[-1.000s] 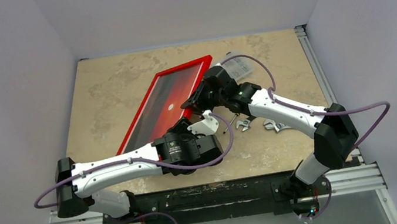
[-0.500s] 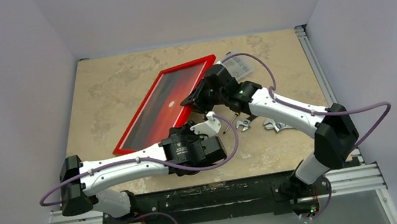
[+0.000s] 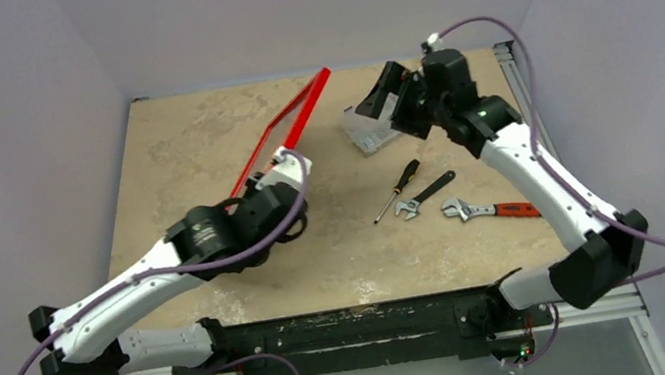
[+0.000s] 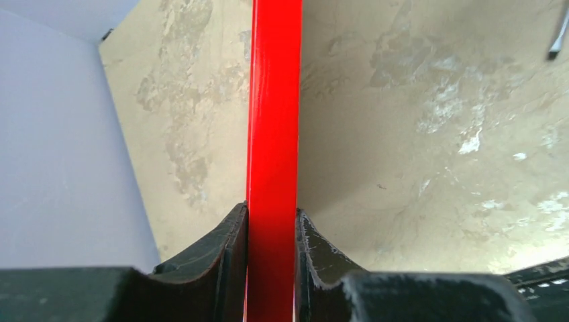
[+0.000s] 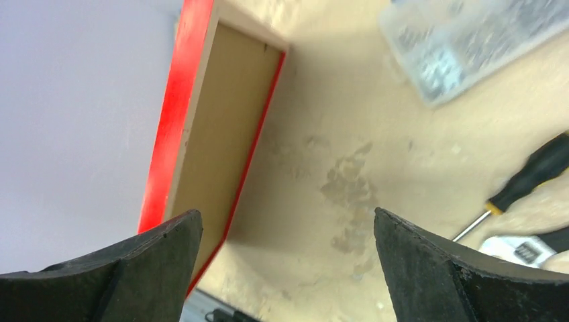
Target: Take the photo out of the frame
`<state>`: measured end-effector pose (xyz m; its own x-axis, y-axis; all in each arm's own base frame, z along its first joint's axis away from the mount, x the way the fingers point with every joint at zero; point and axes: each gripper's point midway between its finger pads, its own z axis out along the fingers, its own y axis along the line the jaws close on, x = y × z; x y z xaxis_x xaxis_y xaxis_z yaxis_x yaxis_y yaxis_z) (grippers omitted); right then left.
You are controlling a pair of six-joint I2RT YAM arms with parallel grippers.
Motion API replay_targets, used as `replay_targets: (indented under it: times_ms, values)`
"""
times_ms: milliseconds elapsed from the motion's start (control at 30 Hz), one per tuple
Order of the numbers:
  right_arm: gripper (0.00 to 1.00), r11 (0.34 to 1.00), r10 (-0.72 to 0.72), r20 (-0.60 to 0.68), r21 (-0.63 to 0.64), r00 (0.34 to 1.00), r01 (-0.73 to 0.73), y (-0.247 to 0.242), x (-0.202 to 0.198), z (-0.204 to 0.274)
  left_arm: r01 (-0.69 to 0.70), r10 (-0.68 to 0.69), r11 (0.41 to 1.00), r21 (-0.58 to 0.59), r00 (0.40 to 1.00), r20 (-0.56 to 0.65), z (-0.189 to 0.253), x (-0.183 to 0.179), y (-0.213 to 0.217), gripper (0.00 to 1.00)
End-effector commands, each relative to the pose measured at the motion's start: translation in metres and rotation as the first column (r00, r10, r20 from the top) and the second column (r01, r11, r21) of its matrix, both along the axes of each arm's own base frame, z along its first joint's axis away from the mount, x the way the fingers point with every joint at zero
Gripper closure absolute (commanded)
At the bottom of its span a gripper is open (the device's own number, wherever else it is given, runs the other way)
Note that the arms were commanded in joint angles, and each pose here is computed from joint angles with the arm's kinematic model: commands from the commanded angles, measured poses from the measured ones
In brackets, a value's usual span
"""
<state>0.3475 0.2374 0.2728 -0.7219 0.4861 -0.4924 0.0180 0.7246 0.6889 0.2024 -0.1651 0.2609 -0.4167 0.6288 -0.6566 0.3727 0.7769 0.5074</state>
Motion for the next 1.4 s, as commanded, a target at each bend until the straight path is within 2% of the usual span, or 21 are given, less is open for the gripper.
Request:
replay_targets:
  times_ms: [0,167,333,467,533,667,767,833,933,1100,1233,1367]
  values:
    - [0.02,0.997,0.039,0.248,-0.078,0.968,-0.02,-0.041,-0.016,0.082,0.078,-0.097,0.923,-0.378,0.995,-0.031,0.051,-0.005,-0.019,1.0]
    - [0.03,0.994,-0.001,0.247,-0.107,0.969,0.028,-0.057,-0.03,0.07,0.13,-0.154,0.834,-0.537,0.988,0.001,0.096,0.0,-0.026,1.0]
    - [0.06,0.993,0.027,0.195,-0.117,0.98,-0.005,-0.057,-0.042,0.026,0.102,-0.137,0.746,-0.658,0.991,-0.001,0.108,0.016,-0.017,1.0]
    - [0.07,0.982,0.05,0.122,-0.187,0.991,-0.027,-0.062,-0.046,-0.012,-0.003,-0.079,0.608,-0.794,0.995,-0.065,0.104,0.047,0.009,1.0]
    - [0.07,0.977,0.057,0.105,-0.212,0.993,-0.034,-0.064,-0.047,-0.025,-0.115,-0.019,0.583,-0.804,0.988,-0.155,0.087,0.063,0.028,1.0]
    - [0.08,0.971,0.068,0.073,-0.236,0.995,-0.049,-0.067,-0.053,-0.043,-0.317,0.069,0.446,-0.837,0.945,-0.32,0.052,0.088,0.058,1.0]
    - [0.1,0.966,0.09,0.047,-0.245,0.995,-0.076,-0.067,-0.059,-0.053,-0.435,0.149,0.401,-0.806,0.899,-0.411,0.026,0.102,0.084,1.0]
    - [0.1,0.964,0.109,0.029,-0.247,0.994,-0.099,-0.066,-0.064,-0.06,-0.504,0.246,0.408,-0.761,0.864,-0.44,0.006,0.109,0.108,1.0]
    - [0.1,0.962,0.129,0.012,-0.246,0.992,-0.122,-0.065,-0.07,-0.069,-0.583,0.317,0.443,-0.682,0.813,-0.489,-0.03,0.115,0.132,1.0]
    - [0.11,0.954,0.181,0.002,-0.244,0.984,-0.175,-0.062,-0.078,-0.08,-0.665,0.446,0.546,-0.509,0.745,-0.496,-0.056,0.126,0.174,1.0]
    - [0.1,0.946,0.196,-0.013,-0.262,0.981,-0.192,-0.064,-0.083,-0.091,-0.673,0.46,0.598,-0.436,0.733,-0.502,-0.071,0.131,0.186,1.0]
    - [0.1,0.933,0.221,-0.041,-0.281,0.974,-0.223,-0.066,-0.089,-0.107,-0.679,0.493,0.613,-0.404,0.728,-0.476,-0.075,0.13,0.196,1.0]
